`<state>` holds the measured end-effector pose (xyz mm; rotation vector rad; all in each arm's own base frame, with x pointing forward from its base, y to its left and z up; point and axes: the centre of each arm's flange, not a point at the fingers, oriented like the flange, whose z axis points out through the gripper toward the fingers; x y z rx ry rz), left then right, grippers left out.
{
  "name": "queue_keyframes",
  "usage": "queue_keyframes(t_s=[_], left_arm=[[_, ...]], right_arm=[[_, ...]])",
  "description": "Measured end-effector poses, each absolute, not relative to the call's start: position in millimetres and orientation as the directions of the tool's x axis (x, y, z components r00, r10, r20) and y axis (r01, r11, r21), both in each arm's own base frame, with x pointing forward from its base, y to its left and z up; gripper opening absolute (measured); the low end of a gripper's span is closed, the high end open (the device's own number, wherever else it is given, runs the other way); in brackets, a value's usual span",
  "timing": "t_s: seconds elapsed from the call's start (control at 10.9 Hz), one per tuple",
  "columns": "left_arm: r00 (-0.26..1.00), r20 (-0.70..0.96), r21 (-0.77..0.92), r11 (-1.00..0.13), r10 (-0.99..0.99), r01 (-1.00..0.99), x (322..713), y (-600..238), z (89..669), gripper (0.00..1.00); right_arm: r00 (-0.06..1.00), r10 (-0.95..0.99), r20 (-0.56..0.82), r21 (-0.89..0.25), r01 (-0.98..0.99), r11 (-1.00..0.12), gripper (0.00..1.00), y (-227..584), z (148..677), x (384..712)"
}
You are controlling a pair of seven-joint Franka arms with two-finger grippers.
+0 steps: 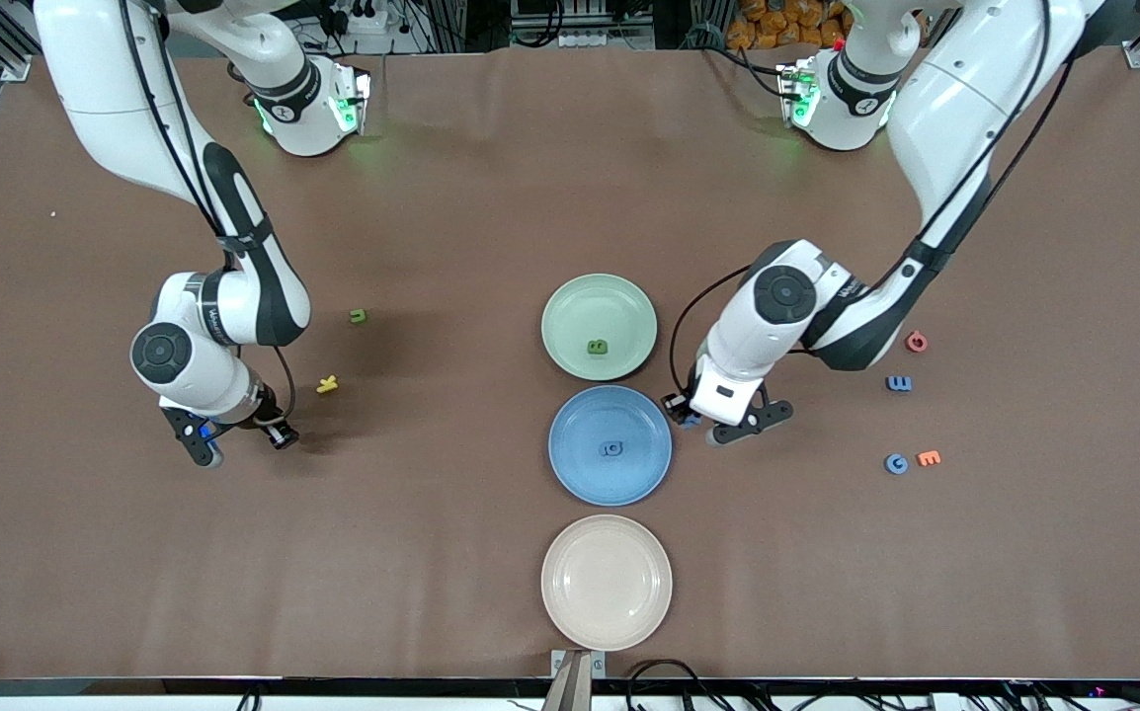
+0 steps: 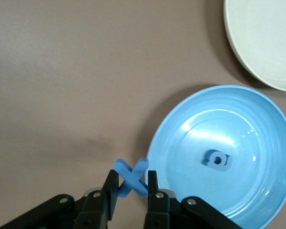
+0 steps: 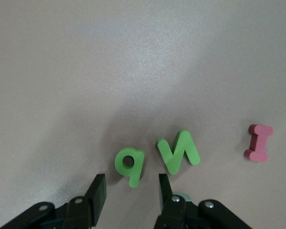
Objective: Sort letters by color into matching plates
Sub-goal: 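Place the blue X on the blue plate with the left gripper, then grasp the green 9 with the right gripper while the left reaches blue G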
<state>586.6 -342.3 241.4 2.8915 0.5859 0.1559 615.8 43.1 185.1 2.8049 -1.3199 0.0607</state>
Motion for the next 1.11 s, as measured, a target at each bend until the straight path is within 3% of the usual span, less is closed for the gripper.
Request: queue_keyframes(t_s=[0.55,0.74,0.83,1.11], left_arm=[[0.883,0.096,0.209,-0.877,0.459,0.433,596.9,-396.1,217.8,0.29],[0.88,0.109,0.213,-0.876,0.462,0.433,600.4,-400.1,218.6,0.34],[0.879,0.112,0.215,-0.875,0.464,0.434,602.2,-399.7,220.2,0.41],[0.88,0.124,0.218,-0.877,0.459,0.427,608.6,-395.1,223.8,0.79]], right_arm=[[0.635,-0.77,0.057,0.02,-0.772,-0.635,0.49,41.1,184.5,618.8],[0.634,-0.771,0.059,0.018,-0.773,-0.634,0.49,40.2,185.1,619.8],[0.633,-0.772,0.059,0.019,-0.774,-0.633,0.49,39.6,184.8,619.8],[0.63,-0.774,0.061,0.021,-0.776,-0.63,0.48,36.6,184.3,620.0]])
